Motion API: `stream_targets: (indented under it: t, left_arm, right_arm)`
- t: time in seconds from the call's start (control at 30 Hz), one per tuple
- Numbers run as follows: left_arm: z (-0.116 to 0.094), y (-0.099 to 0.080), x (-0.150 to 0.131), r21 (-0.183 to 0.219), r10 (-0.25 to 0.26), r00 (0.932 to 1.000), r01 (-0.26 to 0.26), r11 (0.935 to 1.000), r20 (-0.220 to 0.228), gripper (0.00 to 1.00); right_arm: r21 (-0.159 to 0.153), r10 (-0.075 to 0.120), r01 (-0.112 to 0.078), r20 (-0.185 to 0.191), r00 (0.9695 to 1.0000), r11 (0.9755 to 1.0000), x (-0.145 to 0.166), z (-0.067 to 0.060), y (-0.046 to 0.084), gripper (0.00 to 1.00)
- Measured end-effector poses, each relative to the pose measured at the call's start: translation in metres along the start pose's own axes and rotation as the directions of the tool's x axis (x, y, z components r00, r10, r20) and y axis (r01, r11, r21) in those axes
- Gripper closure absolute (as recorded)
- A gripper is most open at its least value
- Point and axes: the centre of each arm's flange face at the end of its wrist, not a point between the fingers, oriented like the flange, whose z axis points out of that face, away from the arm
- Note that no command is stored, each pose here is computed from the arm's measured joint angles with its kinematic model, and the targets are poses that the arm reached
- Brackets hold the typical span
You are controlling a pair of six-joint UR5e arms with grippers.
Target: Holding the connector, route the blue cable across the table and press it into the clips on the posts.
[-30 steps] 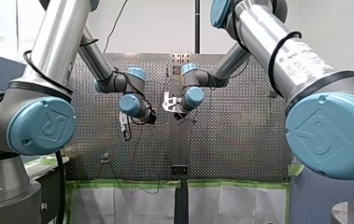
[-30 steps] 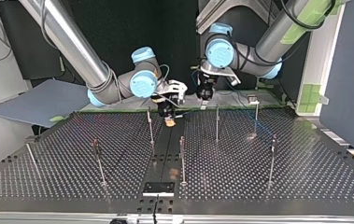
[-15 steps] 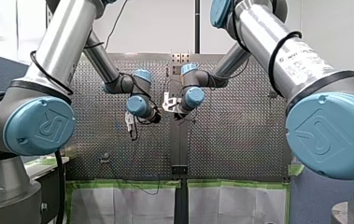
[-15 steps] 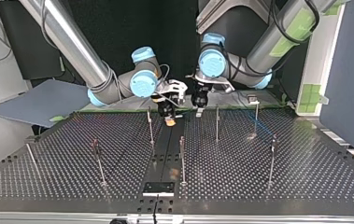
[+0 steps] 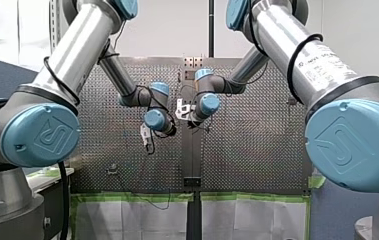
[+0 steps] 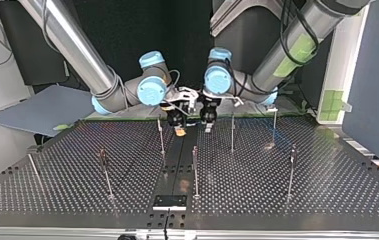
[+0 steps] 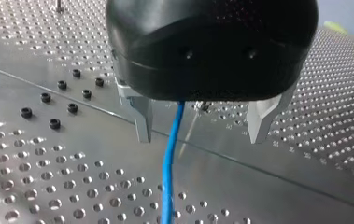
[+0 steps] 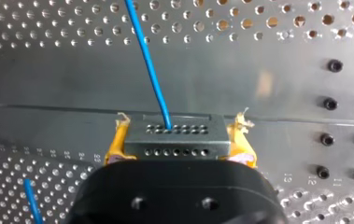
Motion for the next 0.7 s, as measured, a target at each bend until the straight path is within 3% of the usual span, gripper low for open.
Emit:
stream_targets:
  t: [0.43,0.7]
  left_arm:
    - [0.042,-0.001,-0.009,-0.002,-0.022,0.9987,0.022,0.9998,0.047,0.0]
    - [0.042,0.001,-0.009,-0.035,-0.005,0.9997,0.006,0.9994,0.025,0.0]
  right_arm:
    - [-0.004,0.003,-0.003,-0.004,1.0,1.0,0.001,0.001,0.004,1.0]
    - [-0.003,0.003,-0.003,-0.003,1.0,1.0,0.001,0.001,0.004,1.0]
